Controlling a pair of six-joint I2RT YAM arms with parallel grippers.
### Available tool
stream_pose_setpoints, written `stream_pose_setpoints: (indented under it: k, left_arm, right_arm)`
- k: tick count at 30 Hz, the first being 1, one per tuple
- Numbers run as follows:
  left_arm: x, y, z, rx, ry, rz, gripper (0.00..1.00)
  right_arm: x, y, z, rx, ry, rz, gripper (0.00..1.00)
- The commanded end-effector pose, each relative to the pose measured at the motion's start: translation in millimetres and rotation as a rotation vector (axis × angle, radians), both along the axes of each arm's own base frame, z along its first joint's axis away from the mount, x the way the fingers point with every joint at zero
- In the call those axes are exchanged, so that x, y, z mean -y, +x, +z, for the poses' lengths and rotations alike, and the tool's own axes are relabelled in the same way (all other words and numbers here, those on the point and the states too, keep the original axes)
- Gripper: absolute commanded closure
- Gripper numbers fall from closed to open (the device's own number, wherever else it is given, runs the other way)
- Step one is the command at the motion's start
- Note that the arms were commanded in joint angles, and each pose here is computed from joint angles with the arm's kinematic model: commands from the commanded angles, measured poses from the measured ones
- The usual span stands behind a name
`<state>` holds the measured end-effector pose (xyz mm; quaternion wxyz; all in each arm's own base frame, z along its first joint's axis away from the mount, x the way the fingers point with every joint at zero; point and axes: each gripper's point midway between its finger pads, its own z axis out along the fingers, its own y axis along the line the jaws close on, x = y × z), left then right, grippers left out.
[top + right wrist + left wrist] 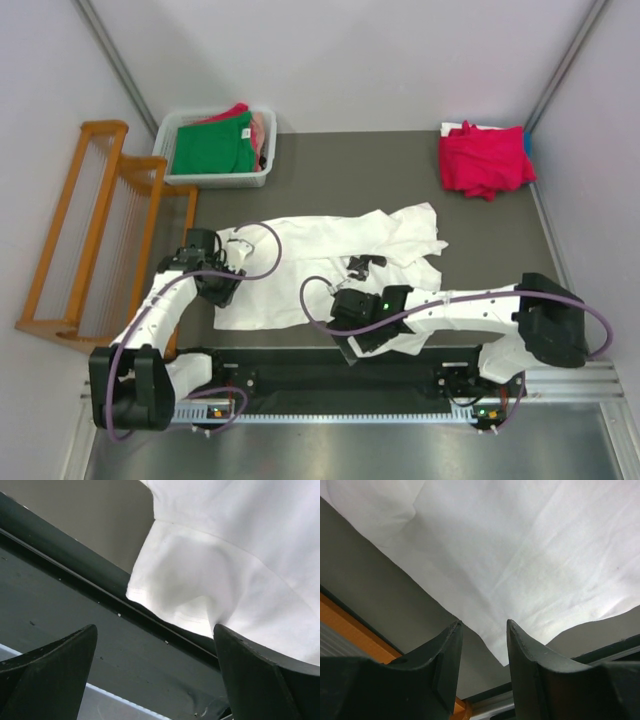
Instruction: Fold and stack the t-shirts
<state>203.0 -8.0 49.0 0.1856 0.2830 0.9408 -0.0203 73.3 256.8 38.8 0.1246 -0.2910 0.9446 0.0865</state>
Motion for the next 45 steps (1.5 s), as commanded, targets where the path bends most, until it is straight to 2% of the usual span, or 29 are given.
stream_pose_setpoints:
  k: [1, 8, 18, 25, 33, 37, 41, 42, 45]
  left_arm:
    - [6, 3, 9, 0.041, -0.04, 0.003, 0.55]
    - [10, 6, 15, 0.061, -0.059, -0.01, 0.56]
    - [5, -4, -4, -0.06, -0.031, -0.022, 0.57]
    - [-14, 2, 6, 0.001, -0.047, 0.068, 0.52]
    - [-7, -5, -7, -0.088, -0.103, 0.051, 0.56]
    - [-10, -15, -14, -0.174, -0.089, 0.034, 0.58]
    - [-14, -32, -23, -0.267, -0.063, 0.023, 0.68]
    - [-15, -32, -24, -0.268, -0.059, 0.024, 0.77]
    - [-14, -32, -19, -0.265, -0.066, 0.027, 0.9]
  right_arm:
    - [-10, 0, -4, 0.022, 0.007, 0.008, 0.0]
    - [-5, -9, -26, -0.021, 0.002, -0.021, 0.0]
    - [-6, -4, -26, -0.001, 0.001, -0.032, 0.0]
    - [-7, 3, -22, 0.013, 0.016, -0.054, 0.0]
    - [-7, 9, -16, 0.029, 0.034, -0.065, 0.0]
    - [-4, 17, -11, 0.047, 0.046, -0.093, 0.01]
    - [-6, 24, -3, 0.064, 0.091, -0.119, 0.03]
    - [-4, 24, -4, 0.062, 0.093, -0.129, 0.08]
    - [0, 28, -3, 0.062, 0.103, -0.156, 0.16]
